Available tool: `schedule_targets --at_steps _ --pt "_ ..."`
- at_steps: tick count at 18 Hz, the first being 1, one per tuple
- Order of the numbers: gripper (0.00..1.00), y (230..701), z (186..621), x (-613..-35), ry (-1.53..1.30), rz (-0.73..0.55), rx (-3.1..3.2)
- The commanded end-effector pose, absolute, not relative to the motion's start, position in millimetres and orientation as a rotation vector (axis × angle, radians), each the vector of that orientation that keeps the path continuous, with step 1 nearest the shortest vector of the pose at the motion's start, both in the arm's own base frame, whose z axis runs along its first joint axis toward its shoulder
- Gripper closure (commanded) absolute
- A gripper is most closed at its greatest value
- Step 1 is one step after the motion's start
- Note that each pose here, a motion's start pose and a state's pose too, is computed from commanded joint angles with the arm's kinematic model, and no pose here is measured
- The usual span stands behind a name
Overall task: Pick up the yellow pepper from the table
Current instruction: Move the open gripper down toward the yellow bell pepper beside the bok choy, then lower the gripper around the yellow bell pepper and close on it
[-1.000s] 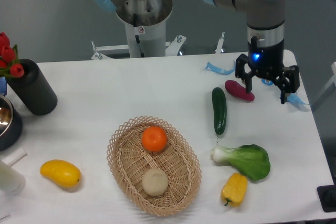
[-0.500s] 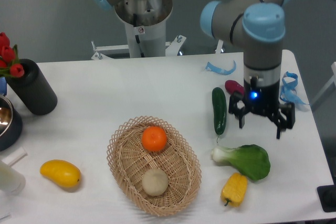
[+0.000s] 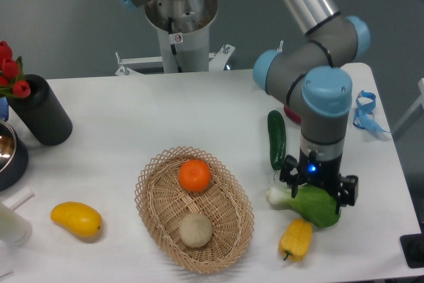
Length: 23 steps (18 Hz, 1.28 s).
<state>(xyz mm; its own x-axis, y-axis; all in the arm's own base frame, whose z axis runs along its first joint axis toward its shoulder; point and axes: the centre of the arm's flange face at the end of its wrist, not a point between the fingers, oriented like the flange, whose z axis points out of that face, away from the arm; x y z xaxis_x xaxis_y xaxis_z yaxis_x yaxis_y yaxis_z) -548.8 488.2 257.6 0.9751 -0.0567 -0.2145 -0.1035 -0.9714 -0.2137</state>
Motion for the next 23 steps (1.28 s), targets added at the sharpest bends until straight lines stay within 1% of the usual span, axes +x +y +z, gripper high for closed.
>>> schedule_targets --at_steps 2,4,10,14,23 --pt "0.0 494.5 242.4 -548.7 0.127 0.281 -2.908" --pt "0.0 496.1 241.9 -548.2 0.112 0.275 -2.903" --pt "0.0 507.9 218.3 -548.0 0.122 0.246 -2.912" --pt "0.0 513.5 217.2 -549.5 0.113 0.216 -2.878" --pt "0.0 521.2 204.4 -547.0 0.121 0.196 -2.885"
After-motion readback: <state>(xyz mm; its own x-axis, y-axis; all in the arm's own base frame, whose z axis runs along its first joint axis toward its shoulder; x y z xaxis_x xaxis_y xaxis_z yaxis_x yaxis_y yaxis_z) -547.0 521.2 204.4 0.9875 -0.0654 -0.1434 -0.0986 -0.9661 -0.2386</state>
